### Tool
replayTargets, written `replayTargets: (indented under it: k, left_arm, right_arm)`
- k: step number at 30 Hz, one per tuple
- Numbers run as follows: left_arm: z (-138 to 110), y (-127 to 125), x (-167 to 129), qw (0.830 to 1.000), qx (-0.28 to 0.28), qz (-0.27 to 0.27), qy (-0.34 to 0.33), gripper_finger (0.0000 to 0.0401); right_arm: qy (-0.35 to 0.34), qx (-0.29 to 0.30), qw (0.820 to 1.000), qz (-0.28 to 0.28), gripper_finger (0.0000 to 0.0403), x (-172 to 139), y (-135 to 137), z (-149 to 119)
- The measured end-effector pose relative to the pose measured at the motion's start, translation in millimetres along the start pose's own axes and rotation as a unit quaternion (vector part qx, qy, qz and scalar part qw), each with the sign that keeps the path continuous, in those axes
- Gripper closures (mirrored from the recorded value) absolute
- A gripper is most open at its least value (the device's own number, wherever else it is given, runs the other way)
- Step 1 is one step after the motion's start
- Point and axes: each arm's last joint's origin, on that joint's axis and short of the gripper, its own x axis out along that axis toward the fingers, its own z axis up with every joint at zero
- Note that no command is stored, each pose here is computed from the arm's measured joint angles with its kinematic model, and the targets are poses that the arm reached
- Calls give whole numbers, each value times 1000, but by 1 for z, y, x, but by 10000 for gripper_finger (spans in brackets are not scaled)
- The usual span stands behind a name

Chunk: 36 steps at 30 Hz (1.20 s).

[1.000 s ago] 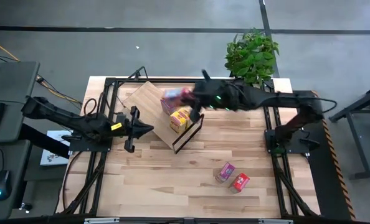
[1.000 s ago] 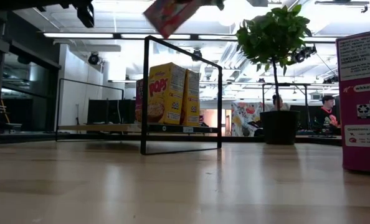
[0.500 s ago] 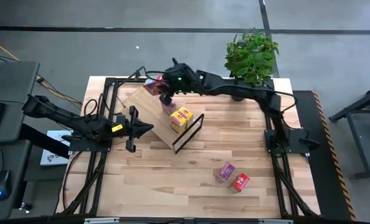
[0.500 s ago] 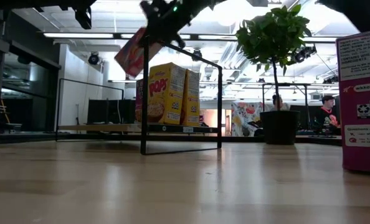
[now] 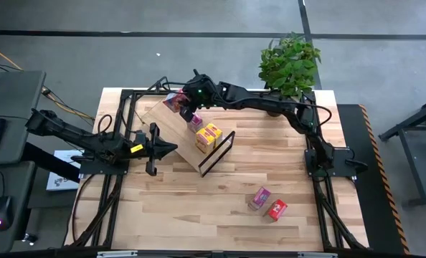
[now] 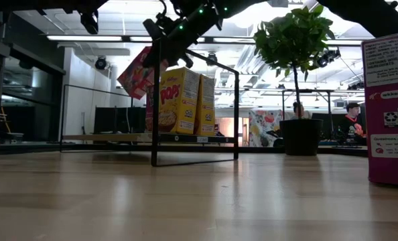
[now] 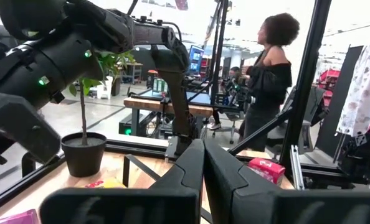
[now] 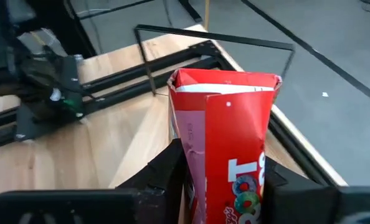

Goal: Stack cereal on shelf
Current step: Put the top red cereal box on the shelf

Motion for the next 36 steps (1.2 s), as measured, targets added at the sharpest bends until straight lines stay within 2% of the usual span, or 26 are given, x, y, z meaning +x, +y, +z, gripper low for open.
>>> replayTargets:
  k: [15,27,36]
  left_arm:
    - [-1,0,0,1000,-2,6,3,401]
    - [-2,1,0,1000,1,10,10,401]
    - [-3,1,0,1000,2,10,12,401]
  right_arm:
    - [4,-5,1000,-2,231,14,-3,-8]
    - [5,-7,1000,-2,226,15,-3,-9]
    - [-29,-54,998,-10,226,1,-14,7]
